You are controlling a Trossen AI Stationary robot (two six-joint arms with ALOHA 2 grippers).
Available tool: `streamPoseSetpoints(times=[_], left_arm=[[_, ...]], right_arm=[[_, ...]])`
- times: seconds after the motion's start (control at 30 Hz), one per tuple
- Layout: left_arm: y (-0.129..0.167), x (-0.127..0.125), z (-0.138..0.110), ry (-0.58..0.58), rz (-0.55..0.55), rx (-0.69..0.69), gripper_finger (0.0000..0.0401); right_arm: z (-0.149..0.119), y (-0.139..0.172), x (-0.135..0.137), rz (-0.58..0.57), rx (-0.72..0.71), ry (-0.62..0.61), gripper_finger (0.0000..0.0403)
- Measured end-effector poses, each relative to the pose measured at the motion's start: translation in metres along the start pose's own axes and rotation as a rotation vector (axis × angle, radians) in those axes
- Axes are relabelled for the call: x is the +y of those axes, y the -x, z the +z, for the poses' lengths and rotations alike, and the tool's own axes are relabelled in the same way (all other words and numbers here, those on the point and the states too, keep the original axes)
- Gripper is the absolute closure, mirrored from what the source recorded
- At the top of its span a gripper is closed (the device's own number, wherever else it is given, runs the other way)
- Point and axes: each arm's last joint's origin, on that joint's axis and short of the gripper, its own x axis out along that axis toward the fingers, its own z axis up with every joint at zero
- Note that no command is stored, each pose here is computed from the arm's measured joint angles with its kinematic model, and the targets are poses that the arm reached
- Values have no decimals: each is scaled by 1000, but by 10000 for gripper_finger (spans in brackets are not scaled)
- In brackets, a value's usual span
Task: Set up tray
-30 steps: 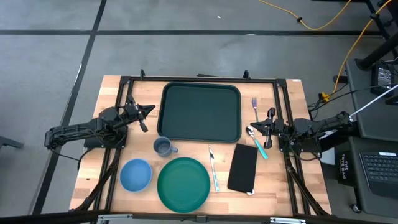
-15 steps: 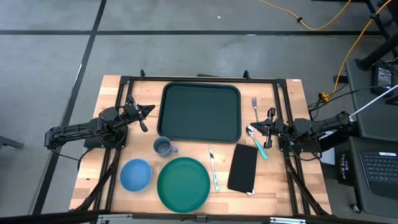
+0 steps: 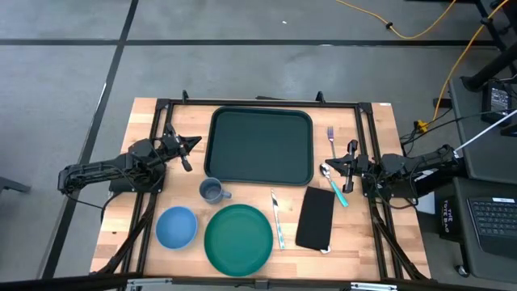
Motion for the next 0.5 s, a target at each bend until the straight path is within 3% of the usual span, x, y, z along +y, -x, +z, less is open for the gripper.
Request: streamPoseSetpoints(times=[0.5], left_arm=[[0, 0, 0, 0, 0, 0, 396]], right_arm=[[0, 0, 0, 0, 0, 0, 393]])
